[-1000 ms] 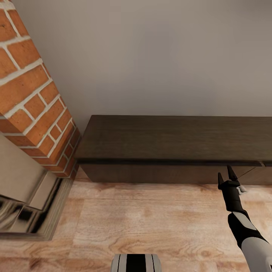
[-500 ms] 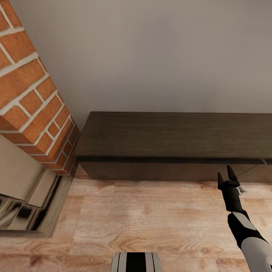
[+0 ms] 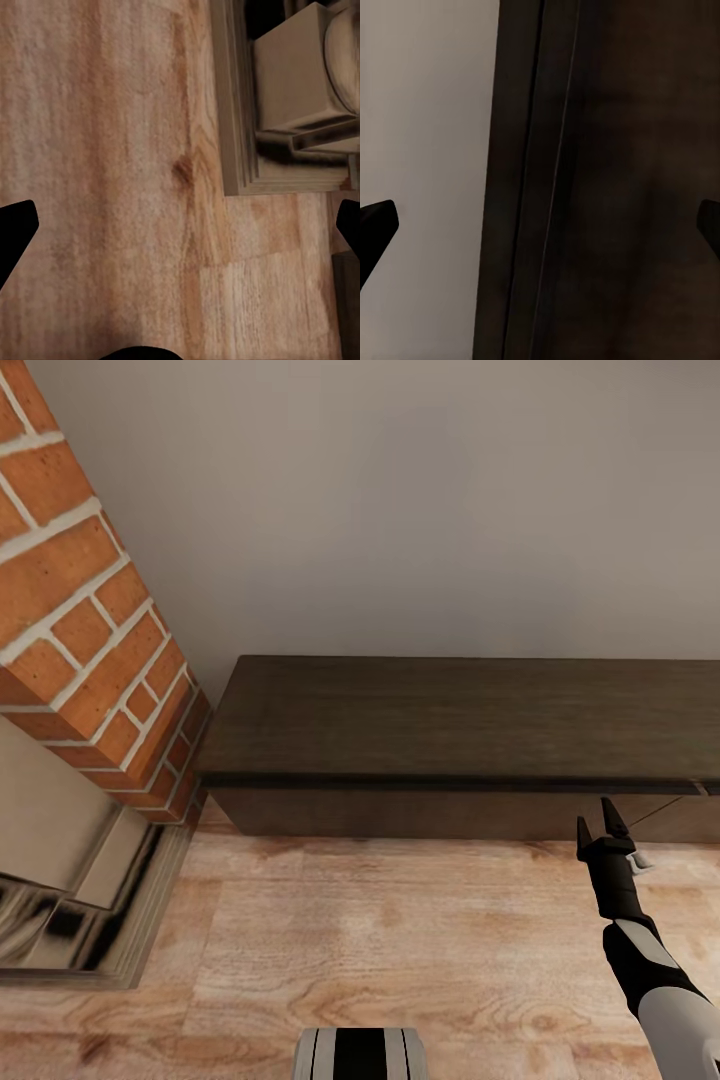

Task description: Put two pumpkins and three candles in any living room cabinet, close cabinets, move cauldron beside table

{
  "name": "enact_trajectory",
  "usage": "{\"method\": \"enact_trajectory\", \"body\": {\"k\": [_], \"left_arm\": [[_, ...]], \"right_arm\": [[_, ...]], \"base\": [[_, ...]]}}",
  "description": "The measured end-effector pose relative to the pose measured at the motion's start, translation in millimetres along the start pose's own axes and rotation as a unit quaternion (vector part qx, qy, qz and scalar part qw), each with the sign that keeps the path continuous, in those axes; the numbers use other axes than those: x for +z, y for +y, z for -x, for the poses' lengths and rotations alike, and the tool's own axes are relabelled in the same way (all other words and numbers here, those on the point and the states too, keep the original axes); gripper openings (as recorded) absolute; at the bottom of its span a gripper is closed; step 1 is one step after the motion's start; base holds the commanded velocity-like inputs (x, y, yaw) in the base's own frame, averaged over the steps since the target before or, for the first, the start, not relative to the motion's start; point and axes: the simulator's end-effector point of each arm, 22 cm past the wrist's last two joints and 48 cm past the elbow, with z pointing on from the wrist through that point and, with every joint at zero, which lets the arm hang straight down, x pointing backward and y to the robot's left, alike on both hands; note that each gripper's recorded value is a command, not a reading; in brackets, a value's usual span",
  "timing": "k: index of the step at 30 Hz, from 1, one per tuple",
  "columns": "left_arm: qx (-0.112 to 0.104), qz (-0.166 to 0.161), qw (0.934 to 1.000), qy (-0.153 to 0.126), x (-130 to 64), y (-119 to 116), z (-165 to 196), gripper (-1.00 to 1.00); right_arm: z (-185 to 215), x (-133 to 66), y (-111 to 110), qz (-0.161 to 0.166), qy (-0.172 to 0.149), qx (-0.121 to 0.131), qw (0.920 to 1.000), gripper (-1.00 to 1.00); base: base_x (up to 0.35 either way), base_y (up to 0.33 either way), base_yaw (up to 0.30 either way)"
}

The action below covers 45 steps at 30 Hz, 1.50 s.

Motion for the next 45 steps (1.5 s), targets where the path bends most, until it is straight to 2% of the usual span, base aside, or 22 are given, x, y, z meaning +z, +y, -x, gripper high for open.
{"method": "enact_trajectory", "body": {"k": [6,41,42,45], "left_arm": [[0.001,-0.009,1.0,-0.001,-1.1,-3.0,-1.2,1.0],[0.009,-0.009,0.9999,-0.007,-0.7,-2.0,1.0,1.0],[0.009,-0.009,0.9999,-0.007,-0.7,-2.0,1.0,1.0],[0.009,-0.009,0.9999,-0.007,-0.7,-2.0,0.9,1.0]], "right_arm": [[-0.4,0.0,0.5,0.001,0.0,0.0,1.0,1.0],[2.6,0.2,0.0,-0.001,-0.001,-0.002,1.0,1.0],[2.5,0.2,-0.1,-0.001,-0.001,-0.002,1.0,-1.0],[2.5,0.3,0.0,-0.001,-0.001,-0.002,1.0,-1.0]], "base": [[0.057,0.0,0.0],[0.053,0.0,0.0],[0.0,0.0,0.0],[0.0,0.0,0.0]]}}
